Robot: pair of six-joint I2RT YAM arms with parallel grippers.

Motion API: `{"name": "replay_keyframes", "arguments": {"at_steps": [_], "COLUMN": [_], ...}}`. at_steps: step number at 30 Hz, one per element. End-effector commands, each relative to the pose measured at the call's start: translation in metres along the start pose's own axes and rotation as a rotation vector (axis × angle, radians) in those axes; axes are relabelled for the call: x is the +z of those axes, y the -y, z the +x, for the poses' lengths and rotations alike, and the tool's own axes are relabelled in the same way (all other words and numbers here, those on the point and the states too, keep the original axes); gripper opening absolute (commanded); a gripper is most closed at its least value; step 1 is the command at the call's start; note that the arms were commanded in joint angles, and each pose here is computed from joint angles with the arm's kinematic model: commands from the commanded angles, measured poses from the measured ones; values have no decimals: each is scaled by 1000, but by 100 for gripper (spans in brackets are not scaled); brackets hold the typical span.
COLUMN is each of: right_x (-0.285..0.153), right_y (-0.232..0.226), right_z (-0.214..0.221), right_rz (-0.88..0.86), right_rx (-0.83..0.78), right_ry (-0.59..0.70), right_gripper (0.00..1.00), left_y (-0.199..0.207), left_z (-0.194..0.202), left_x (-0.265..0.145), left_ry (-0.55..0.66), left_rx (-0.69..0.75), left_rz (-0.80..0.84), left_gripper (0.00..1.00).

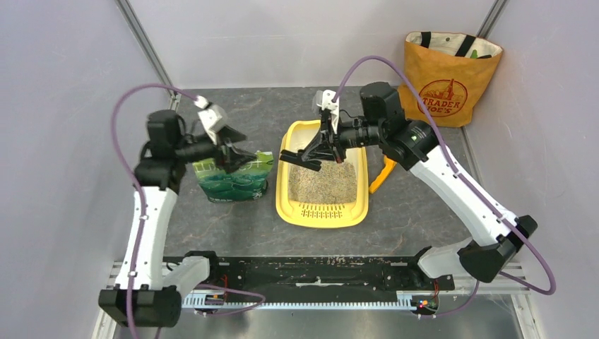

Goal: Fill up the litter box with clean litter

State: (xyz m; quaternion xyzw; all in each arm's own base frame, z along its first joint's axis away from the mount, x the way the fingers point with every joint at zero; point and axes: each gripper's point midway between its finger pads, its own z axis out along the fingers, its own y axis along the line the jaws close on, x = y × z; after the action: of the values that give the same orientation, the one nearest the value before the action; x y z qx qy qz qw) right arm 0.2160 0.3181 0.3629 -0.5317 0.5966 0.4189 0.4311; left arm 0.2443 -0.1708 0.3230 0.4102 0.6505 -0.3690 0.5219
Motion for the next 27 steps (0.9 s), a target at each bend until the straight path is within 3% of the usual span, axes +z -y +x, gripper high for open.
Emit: {"name": "replay_keyframes", "arguments": {"at_steps": [1,6,12,27], "right_x": [7,34,72,148], "right_y": [24,57,85,81], "right_z": [-7,-8,-7,40], "right_rz": [38,26,14,-91], "right_rx": [-108,-197,-244,-374], "right_ry": [-25,-49,-73,-155], "right_gripper": [0,0,0,0], "left_y": [-23,-45,-71,-70], "left_z": [18,49,68,114], "left_x": [-54,-96,-109,-104], "left_ry": [-169,-384,-448,-472], "left_rx": [158,213,315,276], "left_rz": [-55,15,22,115], "left_gripper": [75,71,71,68]}}
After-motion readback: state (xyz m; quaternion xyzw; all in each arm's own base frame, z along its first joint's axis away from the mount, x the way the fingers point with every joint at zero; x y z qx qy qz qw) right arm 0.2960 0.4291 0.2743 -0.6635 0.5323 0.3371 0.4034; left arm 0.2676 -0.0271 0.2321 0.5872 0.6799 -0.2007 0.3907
